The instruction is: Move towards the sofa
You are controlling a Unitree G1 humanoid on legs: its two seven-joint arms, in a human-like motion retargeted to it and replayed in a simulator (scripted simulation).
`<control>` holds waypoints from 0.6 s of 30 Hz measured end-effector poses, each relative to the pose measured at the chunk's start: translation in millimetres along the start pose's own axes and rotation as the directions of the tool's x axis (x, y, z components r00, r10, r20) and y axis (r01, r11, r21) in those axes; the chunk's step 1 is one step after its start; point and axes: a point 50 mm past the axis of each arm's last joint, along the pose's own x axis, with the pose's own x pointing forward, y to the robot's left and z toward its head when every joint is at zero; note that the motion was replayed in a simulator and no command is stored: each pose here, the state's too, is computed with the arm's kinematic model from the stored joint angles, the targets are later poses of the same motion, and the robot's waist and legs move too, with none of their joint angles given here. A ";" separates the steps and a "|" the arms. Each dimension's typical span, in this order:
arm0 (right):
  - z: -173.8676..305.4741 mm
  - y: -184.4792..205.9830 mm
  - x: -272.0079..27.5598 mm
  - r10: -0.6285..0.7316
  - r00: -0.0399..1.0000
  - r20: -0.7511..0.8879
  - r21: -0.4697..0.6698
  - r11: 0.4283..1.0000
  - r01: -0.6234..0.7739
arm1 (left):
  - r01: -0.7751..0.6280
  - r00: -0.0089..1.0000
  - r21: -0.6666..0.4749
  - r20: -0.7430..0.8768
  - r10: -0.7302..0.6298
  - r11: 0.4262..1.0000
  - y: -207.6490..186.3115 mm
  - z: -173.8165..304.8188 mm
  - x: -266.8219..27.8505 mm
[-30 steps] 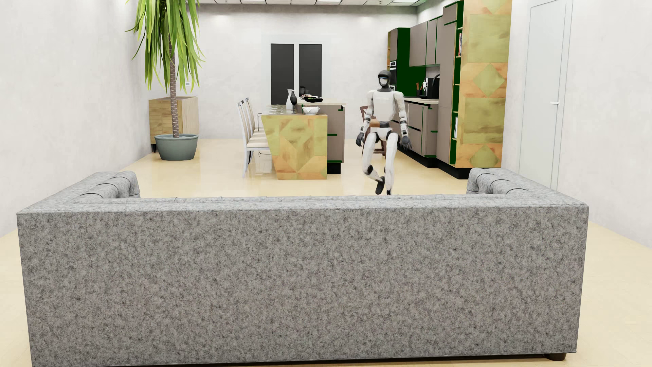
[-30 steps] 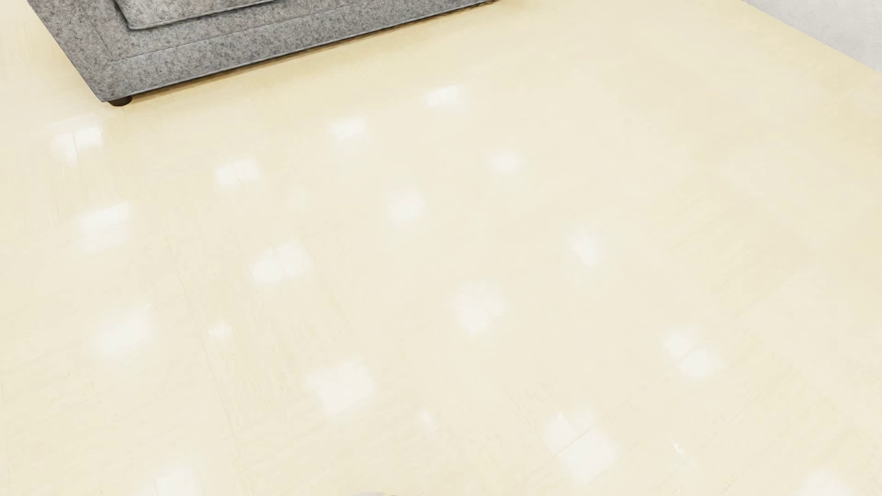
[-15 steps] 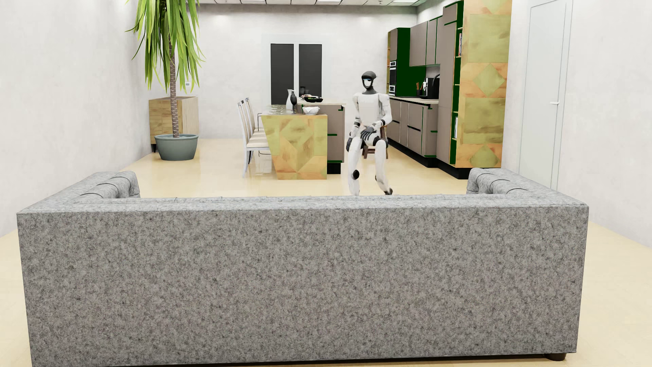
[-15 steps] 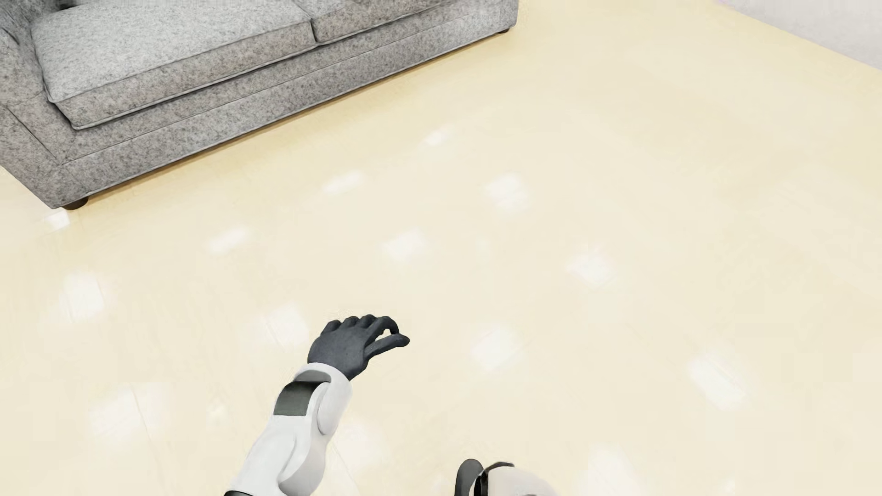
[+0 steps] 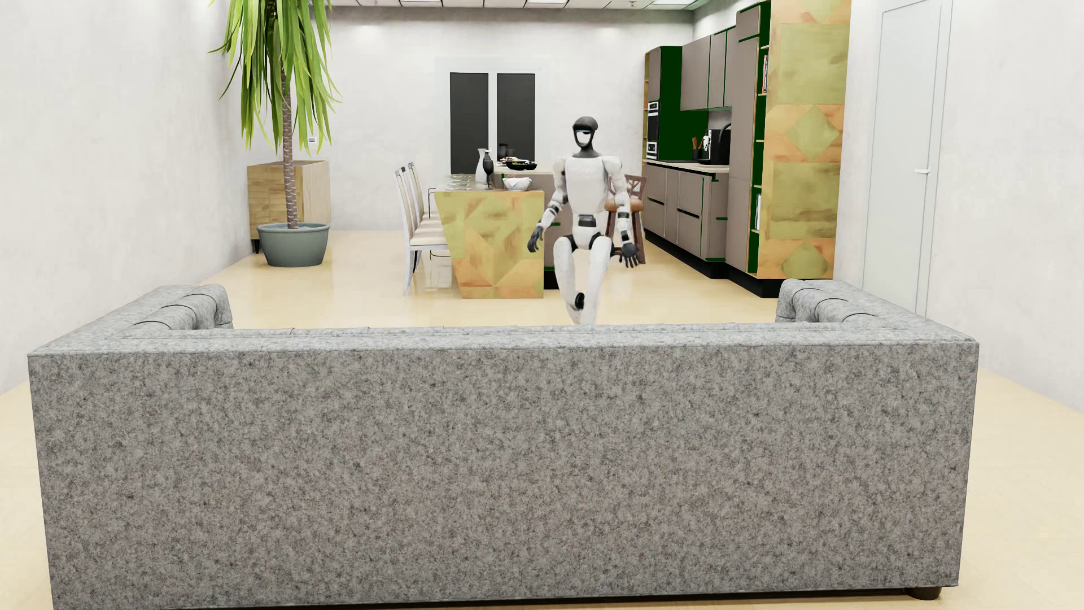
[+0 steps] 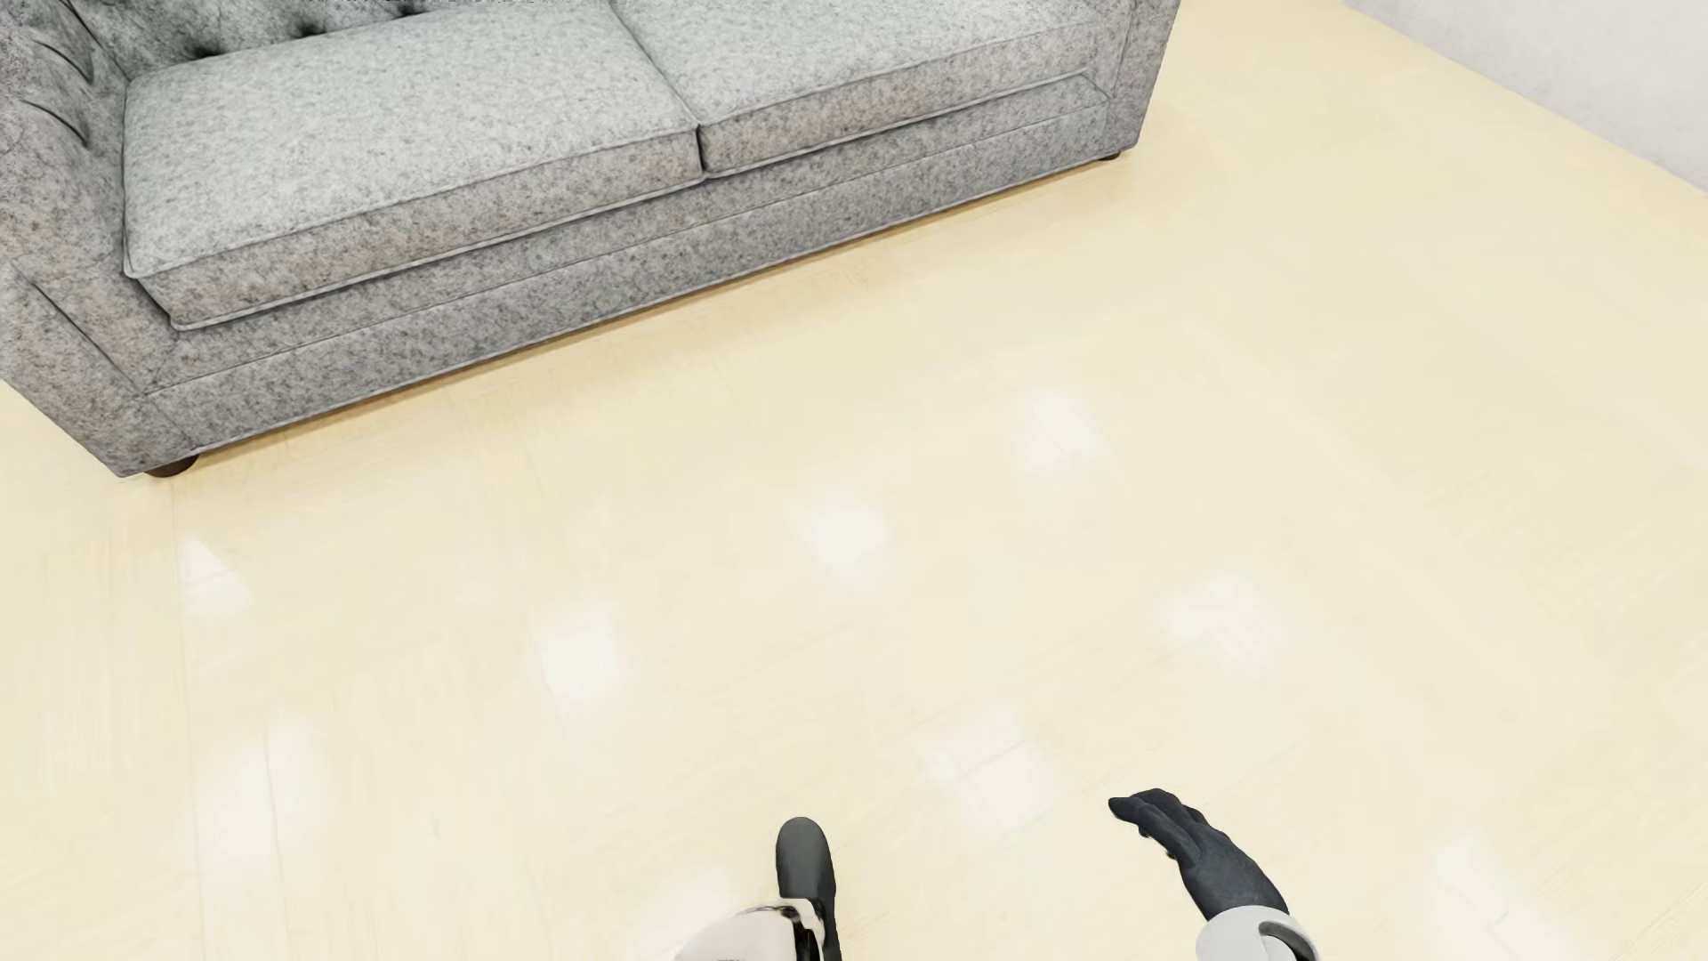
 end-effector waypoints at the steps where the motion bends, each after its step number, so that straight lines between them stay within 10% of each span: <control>1: -13.4 6.9 -1.8 0.035 0.997 -0.075 0.015 0.999 -0.034 | -0.004 1.000 -0.001 0.009 0.004 1.000 2.1 1.3 -0.2; 8: -90.6 96.4 -56.2 0.435 0.771 -0.464 0.013 0.874 -0.485 | -0.365 0.913 -0.081 0.165 0.373 0.928 93.4 58.8 -22.2; 14: -97.9 114.7 -87.3 0.462 0.763 -0.453 0.170 0.885 -0.434 | -0.705 0.562 -0.180 0.449 0.695 0.686 190.4 128.9 -103.5; 18: -94.0 123.1 -93.1 0.493 0.746 -0.448 0.206 0.869 -0.450 | -0.762 0.448 -0.181 0.546 0.708 0.622 202.9 146.6 -132.0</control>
